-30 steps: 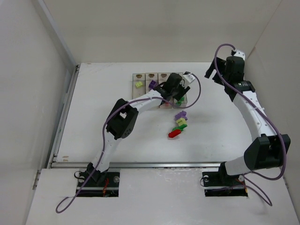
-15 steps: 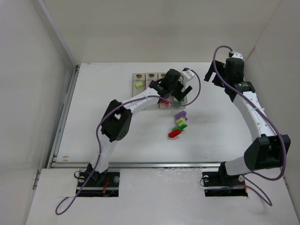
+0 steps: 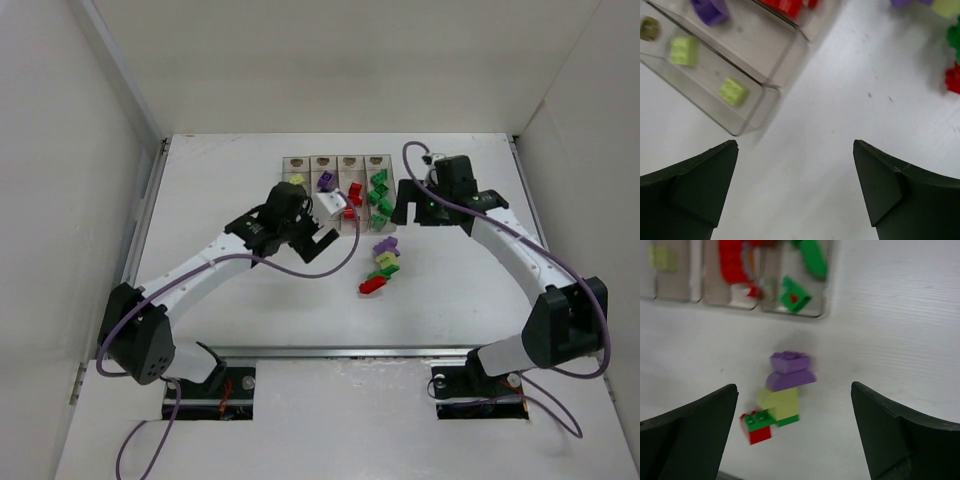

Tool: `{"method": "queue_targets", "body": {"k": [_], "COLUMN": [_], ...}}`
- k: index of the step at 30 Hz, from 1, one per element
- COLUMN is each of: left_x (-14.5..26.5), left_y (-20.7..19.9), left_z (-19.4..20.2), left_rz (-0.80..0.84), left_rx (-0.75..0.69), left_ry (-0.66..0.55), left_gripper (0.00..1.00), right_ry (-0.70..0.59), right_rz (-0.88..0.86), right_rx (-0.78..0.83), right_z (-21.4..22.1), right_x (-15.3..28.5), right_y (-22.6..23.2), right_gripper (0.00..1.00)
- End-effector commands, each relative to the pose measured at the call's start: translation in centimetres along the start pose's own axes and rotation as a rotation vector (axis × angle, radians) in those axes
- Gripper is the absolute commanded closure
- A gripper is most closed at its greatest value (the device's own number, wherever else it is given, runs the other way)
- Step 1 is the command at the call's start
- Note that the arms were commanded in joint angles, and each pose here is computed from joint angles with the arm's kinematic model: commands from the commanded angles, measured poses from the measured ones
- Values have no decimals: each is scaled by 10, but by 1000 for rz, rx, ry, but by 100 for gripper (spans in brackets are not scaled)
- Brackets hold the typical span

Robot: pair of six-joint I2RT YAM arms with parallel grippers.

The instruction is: Sort the legos into containers by color

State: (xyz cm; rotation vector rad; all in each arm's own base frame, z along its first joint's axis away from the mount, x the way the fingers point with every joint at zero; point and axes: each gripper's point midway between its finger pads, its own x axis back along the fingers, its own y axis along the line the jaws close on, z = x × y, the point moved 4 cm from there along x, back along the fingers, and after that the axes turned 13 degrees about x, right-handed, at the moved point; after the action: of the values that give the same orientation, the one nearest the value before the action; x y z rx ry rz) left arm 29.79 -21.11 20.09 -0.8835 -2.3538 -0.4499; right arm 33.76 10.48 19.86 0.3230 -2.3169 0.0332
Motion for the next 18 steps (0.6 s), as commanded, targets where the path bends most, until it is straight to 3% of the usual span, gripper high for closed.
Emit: {"method": "queue_targets", "body": {"k": [1, 3, 6, 14, 18], "left_x": [2, 2, 6, 14, 14], "left_y": [-28, -31, -33, -25, -25], "left_z": [21, 20, 21, 29, 29], "left_rz": [124, 121, 106, 78, 78], "left_rx": [-4, 52, 83, 96, 107], "left_ry": [32, 16, -19, -33, -32], "left_gripper": [1, 3, 3, 3, 3], "right_ry": [-3, 38, 119, 212, 250], "right_rz": [-242, -359, -389, -326, -369], "right_rx": [65, 75, 97, 110, 177], "right_z": [4, 14, 28, 49, 61], "right_x": [-5, -12, -31, -70, -83], "right_y": [39, 55, 60, 49, 55], "right_gripper": [0, 0, 0, 0, 7]}}
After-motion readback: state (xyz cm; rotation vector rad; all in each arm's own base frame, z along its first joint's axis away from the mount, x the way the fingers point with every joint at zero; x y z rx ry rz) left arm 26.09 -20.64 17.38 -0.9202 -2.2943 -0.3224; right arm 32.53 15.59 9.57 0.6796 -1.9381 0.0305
